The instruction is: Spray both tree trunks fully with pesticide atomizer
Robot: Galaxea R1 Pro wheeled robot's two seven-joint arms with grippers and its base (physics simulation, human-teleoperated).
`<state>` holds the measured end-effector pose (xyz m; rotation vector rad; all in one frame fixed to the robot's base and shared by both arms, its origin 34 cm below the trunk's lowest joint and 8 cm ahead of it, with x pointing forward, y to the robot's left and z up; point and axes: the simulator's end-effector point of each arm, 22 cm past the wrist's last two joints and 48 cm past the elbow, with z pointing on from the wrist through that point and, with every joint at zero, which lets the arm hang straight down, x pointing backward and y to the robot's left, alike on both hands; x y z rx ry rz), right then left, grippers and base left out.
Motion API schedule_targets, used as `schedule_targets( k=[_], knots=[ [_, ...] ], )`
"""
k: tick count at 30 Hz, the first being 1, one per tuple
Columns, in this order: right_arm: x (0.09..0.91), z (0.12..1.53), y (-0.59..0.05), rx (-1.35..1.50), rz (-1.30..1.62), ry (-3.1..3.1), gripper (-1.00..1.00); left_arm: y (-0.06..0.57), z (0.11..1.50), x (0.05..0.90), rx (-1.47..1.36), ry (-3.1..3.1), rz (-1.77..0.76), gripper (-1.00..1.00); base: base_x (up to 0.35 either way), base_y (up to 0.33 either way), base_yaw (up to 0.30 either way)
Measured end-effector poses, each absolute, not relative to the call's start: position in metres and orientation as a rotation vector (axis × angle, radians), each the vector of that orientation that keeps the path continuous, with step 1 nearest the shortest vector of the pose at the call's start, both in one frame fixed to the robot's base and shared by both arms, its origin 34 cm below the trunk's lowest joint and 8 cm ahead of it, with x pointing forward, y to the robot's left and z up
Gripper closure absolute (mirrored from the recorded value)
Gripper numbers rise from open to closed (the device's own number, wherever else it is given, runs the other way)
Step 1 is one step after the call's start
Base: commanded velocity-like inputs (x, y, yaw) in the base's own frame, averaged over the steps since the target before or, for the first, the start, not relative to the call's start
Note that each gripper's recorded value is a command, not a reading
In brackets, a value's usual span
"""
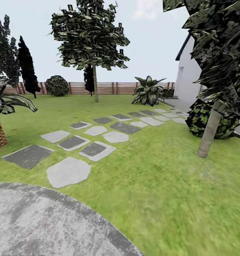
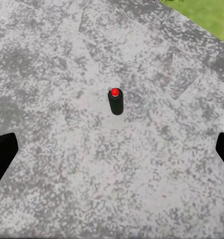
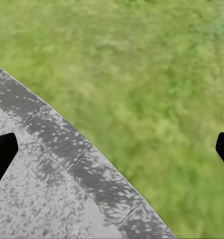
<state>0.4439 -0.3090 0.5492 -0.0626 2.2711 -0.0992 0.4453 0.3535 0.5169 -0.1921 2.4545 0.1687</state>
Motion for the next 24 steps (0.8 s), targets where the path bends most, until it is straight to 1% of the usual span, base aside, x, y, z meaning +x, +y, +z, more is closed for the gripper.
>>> schedule_targets(
  k=[8,11,16,24],
  knots=[
    [0.4438,0.5492,-0.3091,-0.063,-0.099,2.271,-1.00,0.3533,0.5169,0.4452,-0.192,2.455,0.169,-1.00,0.217,-0.237,0.276],
    [0.4440,0.5493,-0.3090,-0.063,-0.099,2.271,-1.00,0.3534,0.5169,0.4452,-0.193,2.455,0.169,-1.00,0.205,-0.161,0.276],
    [0.4437,0.5490,-0.3091,-0.063,-0.099,2.272,-1.00,0.3533,0.5169,0.4454,-0.192,2.455,0.168,-1.00,0.068,-0.043,0.276],
    [0.4441,0.5492,-0.3090,-0.063,-0.099,2.271,-1.00,0.3533,0.5169,0.4456,-0.194,2.454,0.168,-1.00,0.005,-0.003,0.276]
  ],
)
